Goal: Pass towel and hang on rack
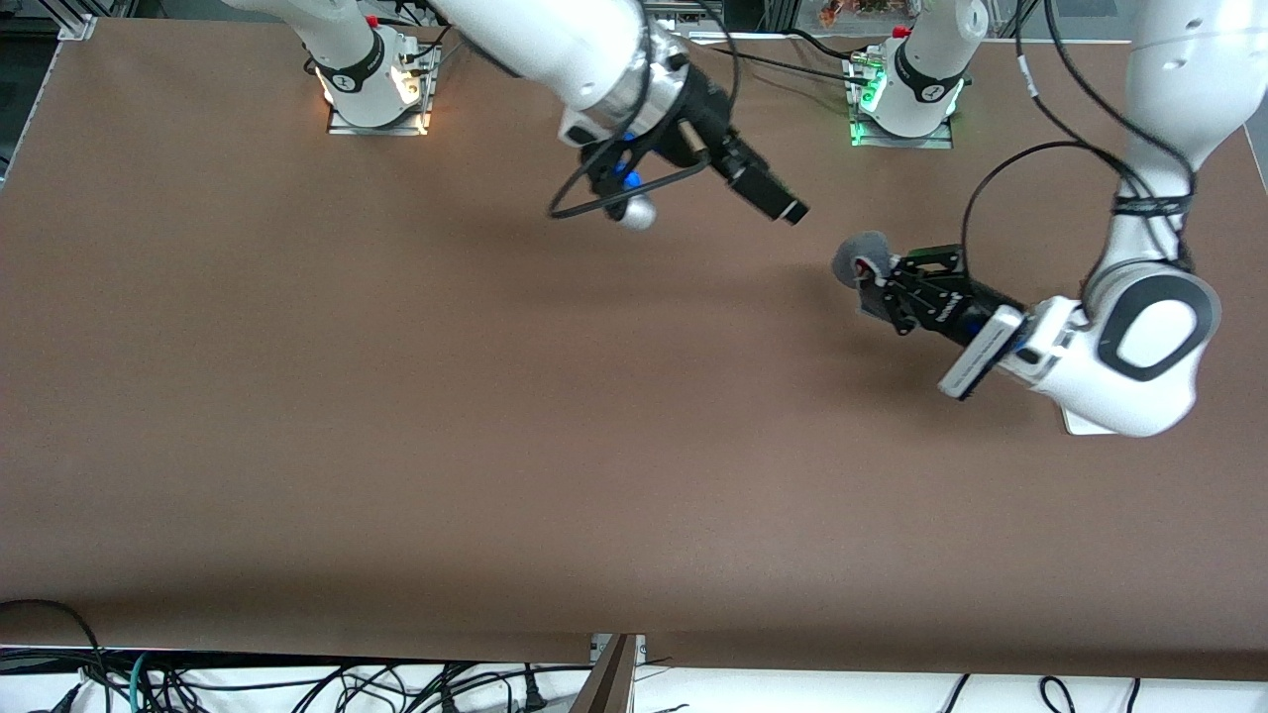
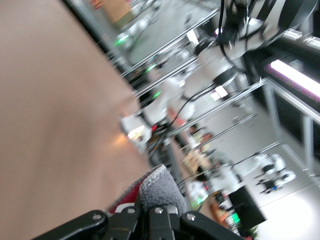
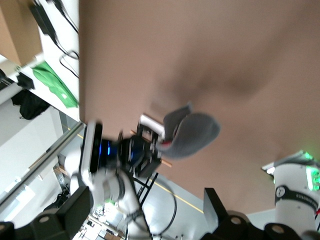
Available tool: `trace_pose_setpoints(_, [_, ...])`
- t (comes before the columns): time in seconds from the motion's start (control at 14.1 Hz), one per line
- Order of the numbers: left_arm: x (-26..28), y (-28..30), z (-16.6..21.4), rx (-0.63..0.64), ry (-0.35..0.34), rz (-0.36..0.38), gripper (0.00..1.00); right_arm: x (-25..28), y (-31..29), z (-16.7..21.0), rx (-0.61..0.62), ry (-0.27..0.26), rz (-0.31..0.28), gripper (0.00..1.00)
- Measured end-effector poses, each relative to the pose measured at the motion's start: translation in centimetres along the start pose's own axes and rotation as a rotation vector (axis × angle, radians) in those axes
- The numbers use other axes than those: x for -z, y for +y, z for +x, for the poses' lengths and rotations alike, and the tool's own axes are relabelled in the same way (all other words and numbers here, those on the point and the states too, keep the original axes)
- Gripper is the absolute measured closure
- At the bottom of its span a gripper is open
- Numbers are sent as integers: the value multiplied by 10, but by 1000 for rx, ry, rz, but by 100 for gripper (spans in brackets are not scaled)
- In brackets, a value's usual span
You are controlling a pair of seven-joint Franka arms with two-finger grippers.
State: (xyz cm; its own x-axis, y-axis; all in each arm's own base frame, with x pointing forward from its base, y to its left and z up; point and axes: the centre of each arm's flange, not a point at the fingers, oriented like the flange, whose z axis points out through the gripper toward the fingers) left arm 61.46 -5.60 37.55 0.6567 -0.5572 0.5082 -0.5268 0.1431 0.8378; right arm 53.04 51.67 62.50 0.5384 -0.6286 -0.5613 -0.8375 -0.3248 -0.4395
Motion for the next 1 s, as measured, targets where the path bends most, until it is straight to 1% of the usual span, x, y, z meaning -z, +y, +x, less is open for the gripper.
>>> trace_pose_setpoints(0.14, [41, 27, -1, 28, -59, 91, 97, 33, -1, 40, 62, 31, -56, 0])
trace_pose_setpoints(0.21, [63, 38, -10, 49, -80, 128, 97, 48, 2, 58, 97, 40, -96, 0])
trace_pose_setpoints(0.28, [88, 48, -26, 73, -87, 166, 97, 62, 7, 76, 135, 46, -139, 0])
trace_pose_setpoints(0.36, [116, 58, -48, 101, -77, 196, 97, 77, 12, 93, 175, 46, -182, 0])
trace_pose_setpoints(0.5, [168, 80, -96, 155, -36, 251, 97, 105, 25, 124, 253, 36, -264, 0])
trace_pose_setpoints(0.64, [210, 101, -134, 204, -18, 331, 97, 135, 41, 155, 351, 27, -351, 0])
trace_pose_setpoints(0.71, [227, 108, -148, 222, -12, 372, 97, 152, 51, 171, 420, 38, -403, 0])
trace_pose_setpoints(0.85, [257, 112, -172, 268, -11, 470, 97, 186, 74, 196, 593, 82, -518, 0])
trace_pose_setpoints(1.0, [279, 105, -198, 318, -11, 554, 97, 220, 94, 209, 763, 126, -630, 0])
